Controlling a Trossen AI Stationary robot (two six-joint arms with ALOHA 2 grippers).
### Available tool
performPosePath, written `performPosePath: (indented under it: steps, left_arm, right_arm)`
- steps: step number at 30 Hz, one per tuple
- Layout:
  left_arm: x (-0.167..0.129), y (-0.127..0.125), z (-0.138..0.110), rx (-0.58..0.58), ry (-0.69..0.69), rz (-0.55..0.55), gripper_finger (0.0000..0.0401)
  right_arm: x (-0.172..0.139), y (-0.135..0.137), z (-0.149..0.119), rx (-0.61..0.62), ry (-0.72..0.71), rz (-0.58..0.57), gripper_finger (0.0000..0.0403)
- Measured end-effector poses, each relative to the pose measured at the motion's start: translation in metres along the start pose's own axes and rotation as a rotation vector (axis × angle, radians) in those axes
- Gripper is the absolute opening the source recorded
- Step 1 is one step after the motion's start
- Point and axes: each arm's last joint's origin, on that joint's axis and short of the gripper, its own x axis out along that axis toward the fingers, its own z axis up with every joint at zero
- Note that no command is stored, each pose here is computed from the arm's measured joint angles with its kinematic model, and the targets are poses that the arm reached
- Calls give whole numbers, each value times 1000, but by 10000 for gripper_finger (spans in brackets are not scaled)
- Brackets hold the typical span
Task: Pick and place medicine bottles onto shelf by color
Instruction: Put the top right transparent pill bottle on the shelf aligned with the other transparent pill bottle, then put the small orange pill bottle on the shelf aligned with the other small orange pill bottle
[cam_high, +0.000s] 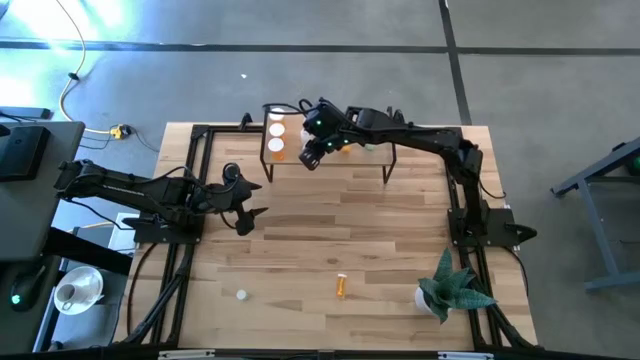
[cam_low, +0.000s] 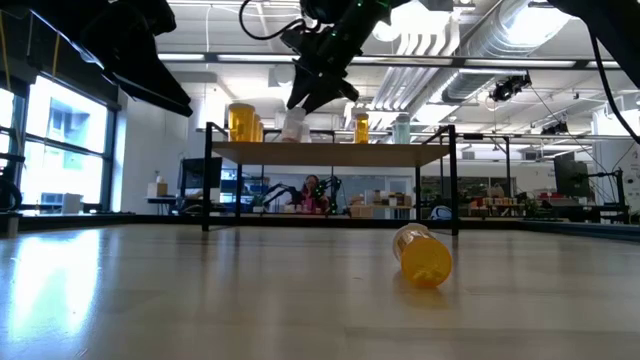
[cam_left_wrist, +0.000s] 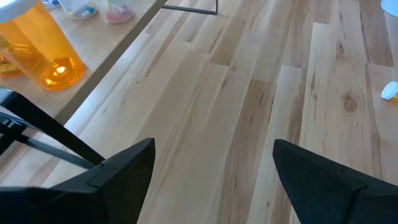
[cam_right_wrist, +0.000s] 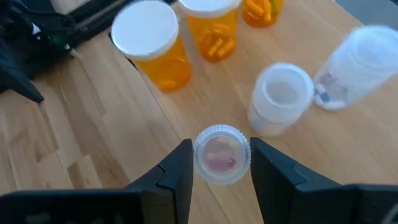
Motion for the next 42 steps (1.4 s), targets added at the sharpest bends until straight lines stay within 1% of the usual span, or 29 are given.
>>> performPosePath:
  steps: [8, 10, 15, 18, 27, 32, 35, 39, 42]
  left_arm:
    - [0, 0, 0, 0, -1, 0, 315]
    - [0, 0, 0, 0, 0, 0, 315]
    - [0, 0, 0, 0, -1, 0, 315]
    - [0, 0, 0, 0, 0, 0, 315]
    - [0, 0, 0, 0, 0, 0, 315]
    - [0, 0, 0, 0, 0, 0, 315]
    - [0, 0, 0, 0, 0, 0, 315]
    - [0, 0, 0, 0, 0, 0, 315]
    - [0, 0, 0, 0, 0, 0, 315]
  right_arm:
    - [0, 0, 0, -5, 3, -1, 120]
    - [0, 0, 0, -12, 0, 0, 129]
    - [0, 0, 0, -21, 0, 0, 171]
    - [0, 0, 1, -23, -4, 1, 189]
    - [-1, -2, 2, -37, -20, -49, 196]
    - [-17, 1, 14, -45, -47, -42, 196]
    - [-30, 4, 18, -51, -38, -41, 197]
    - [-46, 10, 15, -65, 30, -39, 197]
    - [-49, 19, 7, -89, 94, -36, 197]
